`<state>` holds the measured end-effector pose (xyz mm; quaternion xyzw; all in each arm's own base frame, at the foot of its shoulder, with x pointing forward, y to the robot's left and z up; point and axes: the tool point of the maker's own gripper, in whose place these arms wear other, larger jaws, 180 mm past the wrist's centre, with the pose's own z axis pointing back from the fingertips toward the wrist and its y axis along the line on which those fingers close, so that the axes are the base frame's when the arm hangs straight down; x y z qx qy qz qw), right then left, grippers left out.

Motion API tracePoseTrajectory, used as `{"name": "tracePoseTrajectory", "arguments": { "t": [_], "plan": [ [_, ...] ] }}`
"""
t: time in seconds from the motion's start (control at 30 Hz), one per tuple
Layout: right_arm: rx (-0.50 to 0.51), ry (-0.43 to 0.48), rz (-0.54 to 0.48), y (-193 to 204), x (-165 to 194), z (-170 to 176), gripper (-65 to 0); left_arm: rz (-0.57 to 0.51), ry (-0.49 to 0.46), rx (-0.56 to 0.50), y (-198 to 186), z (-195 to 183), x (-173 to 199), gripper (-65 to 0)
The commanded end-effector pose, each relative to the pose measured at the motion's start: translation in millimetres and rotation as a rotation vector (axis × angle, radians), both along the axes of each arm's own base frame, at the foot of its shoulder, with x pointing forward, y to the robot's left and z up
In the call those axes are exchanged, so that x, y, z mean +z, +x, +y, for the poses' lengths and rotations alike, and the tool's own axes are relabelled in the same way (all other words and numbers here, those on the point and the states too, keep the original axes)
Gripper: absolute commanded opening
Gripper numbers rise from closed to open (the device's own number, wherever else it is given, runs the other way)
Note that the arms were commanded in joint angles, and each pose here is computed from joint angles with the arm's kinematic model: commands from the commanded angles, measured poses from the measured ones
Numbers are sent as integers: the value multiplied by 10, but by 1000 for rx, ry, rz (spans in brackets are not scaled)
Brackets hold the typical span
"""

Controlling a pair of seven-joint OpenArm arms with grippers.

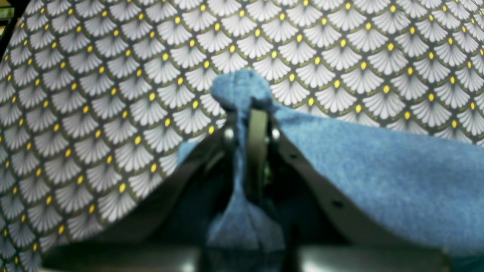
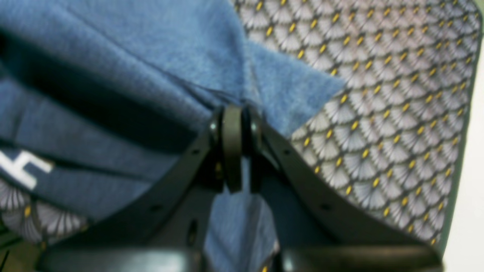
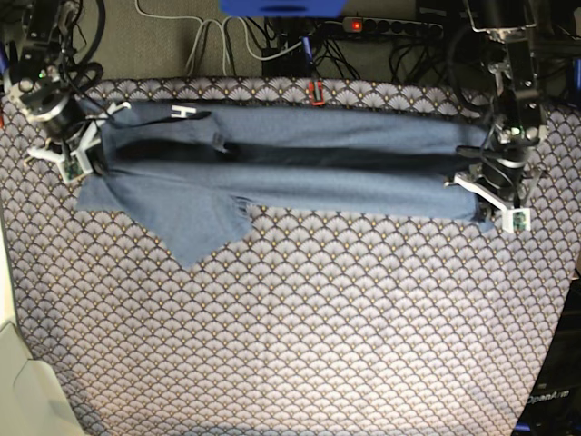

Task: Fold the T-shirt properly
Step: 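Lift the hem corners and pull them toward the collar with both grippers, then lower the hem onto the collar edge and release with both grippers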

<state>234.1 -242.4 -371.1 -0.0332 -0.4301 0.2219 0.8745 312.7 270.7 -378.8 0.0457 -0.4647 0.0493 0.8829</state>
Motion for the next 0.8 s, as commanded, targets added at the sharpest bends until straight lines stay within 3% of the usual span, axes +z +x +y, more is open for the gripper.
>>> {"name": "tracePoseTrajectory", "arguments": {
  "t": [0.0,0.23,0.53,0.77],
  "plan": [
    [-1,-15,-46,65,137,-58,-650,-42,24,1,46,62,129,-637],
    [-83,-44,-60,21,209,-354,-650,-21,31,-2,-26,68,73,-637],
    [-84,-21,-18,-126,76,-281,-650,8,32,3,-115,91,-23,-636],
    [-95,-2,-8,-161,29,-229,-650,-8,43,76,-166,353,51,-633]
  ]
}}
